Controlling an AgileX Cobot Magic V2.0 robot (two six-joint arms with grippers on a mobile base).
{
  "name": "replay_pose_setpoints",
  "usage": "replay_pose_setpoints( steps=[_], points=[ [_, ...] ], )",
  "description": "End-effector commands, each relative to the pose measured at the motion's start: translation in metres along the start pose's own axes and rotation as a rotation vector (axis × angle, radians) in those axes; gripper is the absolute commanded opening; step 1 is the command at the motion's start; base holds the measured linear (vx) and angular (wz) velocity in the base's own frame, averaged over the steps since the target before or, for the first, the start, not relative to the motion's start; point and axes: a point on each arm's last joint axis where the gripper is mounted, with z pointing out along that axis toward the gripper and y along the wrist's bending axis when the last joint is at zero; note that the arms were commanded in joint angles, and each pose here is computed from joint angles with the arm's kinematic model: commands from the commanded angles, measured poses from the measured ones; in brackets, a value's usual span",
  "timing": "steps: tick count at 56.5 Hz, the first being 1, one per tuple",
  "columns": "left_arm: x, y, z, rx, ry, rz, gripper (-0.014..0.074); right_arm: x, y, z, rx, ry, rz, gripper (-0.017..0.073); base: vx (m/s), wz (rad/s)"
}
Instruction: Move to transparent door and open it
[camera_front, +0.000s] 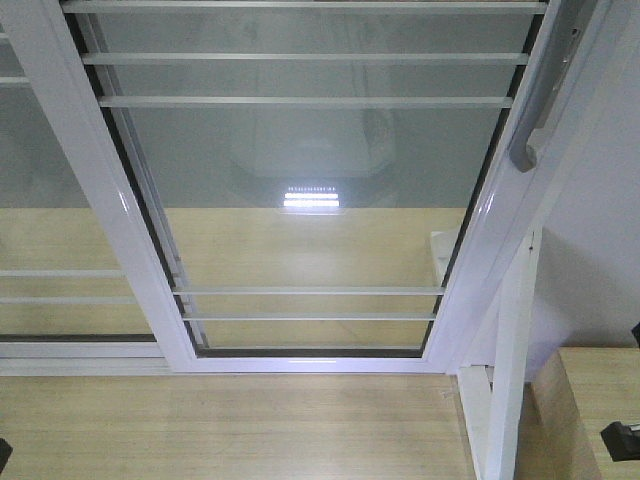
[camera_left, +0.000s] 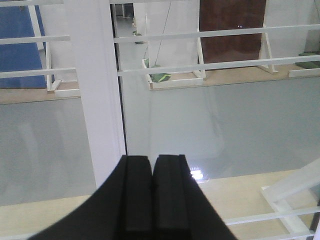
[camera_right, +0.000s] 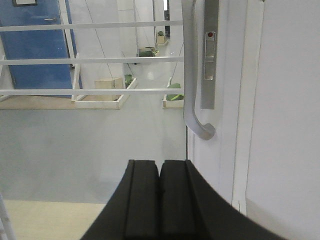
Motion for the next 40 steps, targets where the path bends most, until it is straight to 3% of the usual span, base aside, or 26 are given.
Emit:
replay_pose_setpoints(
  steps=[1, 40],
  points=[
    [-0.0166, 0.0012, -0.0033, -0.01, -0.124, -0.008, -0.0006, -0.0075, -0.0001, -0.0014, 0.004, -0.095, -0.013, -0.0009, -0.01, 0.01],
    [-0.0171, 0.0013, -0.0033, -0.011, -0.13, -0.006, -0.0006, -0.0076, -0.0001, -0.0014, 0.004, -0.096, -0.013, -0.0009, 0.0, 0.0]
  ],
)
